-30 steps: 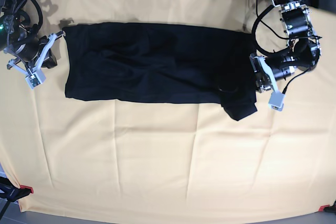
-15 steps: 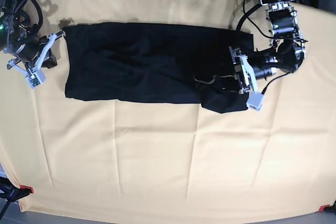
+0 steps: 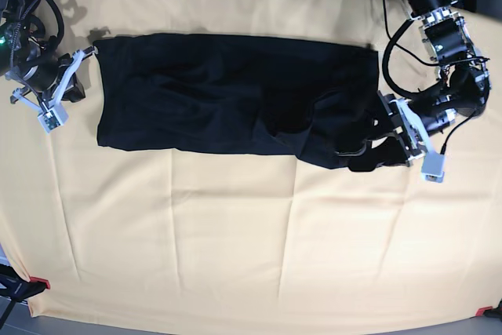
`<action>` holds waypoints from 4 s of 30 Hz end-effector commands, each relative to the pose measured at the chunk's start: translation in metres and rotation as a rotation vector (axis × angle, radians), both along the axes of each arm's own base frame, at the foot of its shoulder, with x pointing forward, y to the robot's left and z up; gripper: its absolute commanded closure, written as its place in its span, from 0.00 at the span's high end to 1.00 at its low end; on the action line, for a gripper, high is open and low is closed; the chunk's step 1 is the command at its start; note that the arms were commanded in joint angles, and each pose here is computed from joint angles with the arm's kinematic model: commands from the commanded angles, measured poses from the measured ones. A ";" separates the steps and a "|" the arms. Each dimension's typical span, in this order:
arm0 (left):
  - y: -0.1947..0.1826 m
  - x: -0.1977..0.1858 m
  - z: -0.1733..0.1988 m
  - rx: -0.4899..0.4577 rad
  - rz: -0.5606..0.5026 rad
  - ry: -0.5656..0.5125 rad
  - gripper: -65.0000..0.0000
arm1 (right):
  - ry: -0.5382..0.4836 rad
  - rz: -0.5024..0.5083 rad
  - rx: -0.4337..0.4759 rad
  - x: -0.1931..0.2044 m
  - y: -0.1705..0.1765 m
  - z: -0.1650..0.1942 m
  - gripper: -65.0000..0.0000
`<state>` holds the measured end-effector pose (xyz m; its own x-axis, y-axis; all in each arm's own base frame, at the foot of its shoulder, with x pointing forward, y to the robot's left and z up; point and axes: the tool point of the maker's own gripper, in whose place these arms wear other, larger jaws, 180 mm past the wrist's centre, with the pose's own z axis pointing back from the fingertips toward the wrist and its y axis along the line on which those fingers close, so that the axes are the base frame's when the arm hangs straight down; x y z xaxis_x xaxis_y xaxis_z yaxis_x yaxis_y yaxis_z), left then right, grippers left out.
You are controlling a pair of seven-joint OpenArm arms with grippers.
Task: Fold the T-shirt properly
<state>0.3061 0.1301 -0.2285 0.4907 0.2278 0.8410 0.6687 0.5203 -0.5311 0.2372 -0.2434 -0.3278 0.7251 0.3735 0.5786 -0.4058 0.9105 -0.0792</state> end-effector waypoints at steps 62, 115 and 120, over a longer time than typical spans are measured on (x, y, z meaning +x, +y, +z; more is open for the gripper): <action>0.008 -0.069 -0.034 0.447 -0.321 0.052 0.63 | -0.084 0.028 0.080 0.012 0.012 0.019 0.00; 0.047 -0.052 -0.055 0.727 -0.260 0.054 0.69 | -0.135 0.031 0.103 0.019 0.015 0.026 0.00; 0.041 -0.047 -0.050 0.691 -0.242 0.022 0.69 | -0.135 0.031 0.103 0.018 0.015 0.026 0.00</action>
